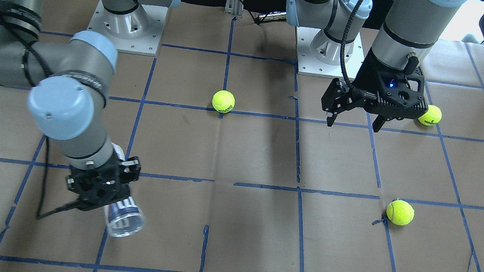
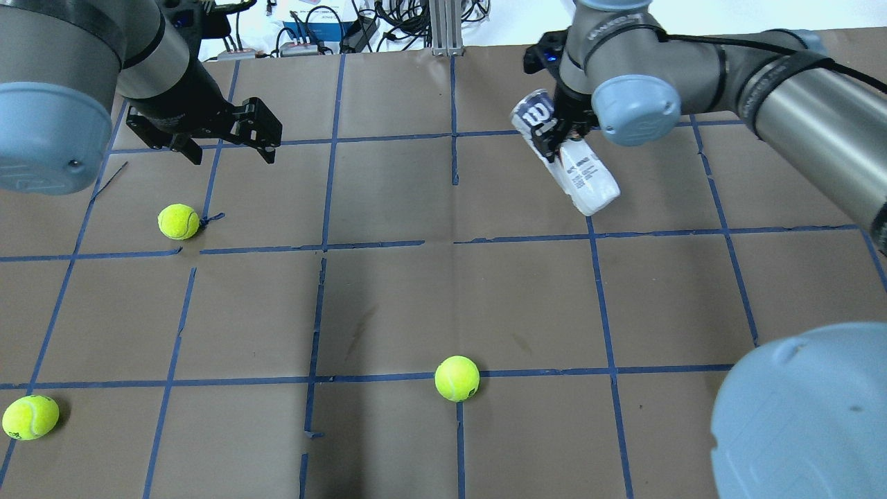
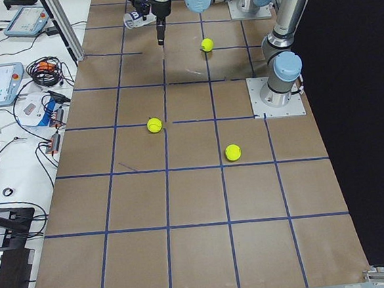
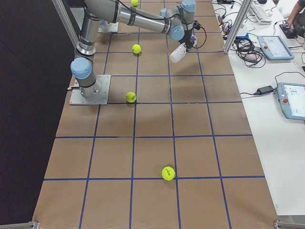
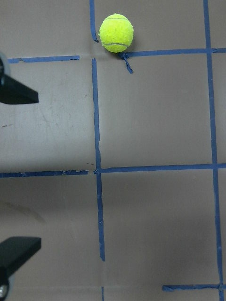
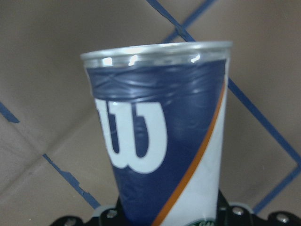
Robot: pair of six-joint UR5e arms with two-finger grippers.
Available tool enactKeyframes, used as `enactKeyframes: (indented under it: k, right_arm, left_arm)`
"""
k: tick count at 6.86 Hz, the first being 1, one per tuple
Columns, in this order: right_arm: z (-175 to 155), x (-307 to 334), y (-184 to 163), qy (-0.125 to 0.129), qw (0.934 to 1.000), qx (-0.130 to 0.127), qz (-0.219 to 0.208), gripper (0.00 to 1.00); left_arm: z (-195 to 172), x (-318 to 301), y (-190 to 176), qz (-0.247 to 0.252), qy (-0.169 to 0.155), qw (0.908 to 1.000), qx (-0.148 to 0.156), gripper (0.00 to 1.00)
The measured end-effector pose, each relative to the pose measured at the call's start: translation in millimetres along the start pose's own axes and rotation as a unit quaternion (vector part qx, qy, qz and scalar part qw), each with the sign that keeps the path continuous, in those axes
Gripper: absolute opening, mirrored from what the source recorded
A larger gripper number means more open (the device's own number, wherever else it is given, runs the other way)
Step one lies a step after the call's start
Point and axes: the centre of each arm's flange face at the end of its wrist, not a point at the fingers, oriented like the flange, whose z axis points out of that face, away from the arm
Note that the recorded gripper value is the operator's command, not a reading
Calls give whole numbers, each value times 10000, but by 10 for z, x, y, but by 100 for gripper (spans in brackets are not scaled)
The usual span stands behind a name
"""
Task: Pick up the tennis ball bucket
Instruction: 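Lift the can with the right gripper and carry it toward the table centre, then lower the can and lay it on its side with the right gripper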
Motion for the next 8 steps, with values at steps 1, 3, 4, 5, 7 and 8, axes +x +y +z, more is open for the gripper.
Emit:
enactKeyframes:
  k: [1, 3, 4, 5, 7, 8]
  right_arm:
    - [113, -138, -200, 52, 9951, 176, -970, 61]
    - [324, -304, -411, 126, 9765, 299, -2131, 63]
    - [485, -327, -453, 96, 9727, 283, -2300, 66]
    - [608, -330, -473, 87, 9709, 279, -2377, 82]
    - [707, -326, -474, 73, 9690, 264, -2454, 100]
    - [731, -329, -470, 59, 9690, 256, -2458, 100]
  left_arm:
    - [1, -2, 0, -2, 0, 10000, -1, 100]
    - [2, -2, 7, -1, -4, 10000, -21, 100]
    - [4, 2, 13, 3, -4, 10000, -39, 100]
    - [3, 4, 14, 5, -3, 10000, -41, 100]
    - [4, 2, 6, 4, 4, 10000, -15, 100]
    - [5, -3, 2, 1, 8, 10000, -6, 100]
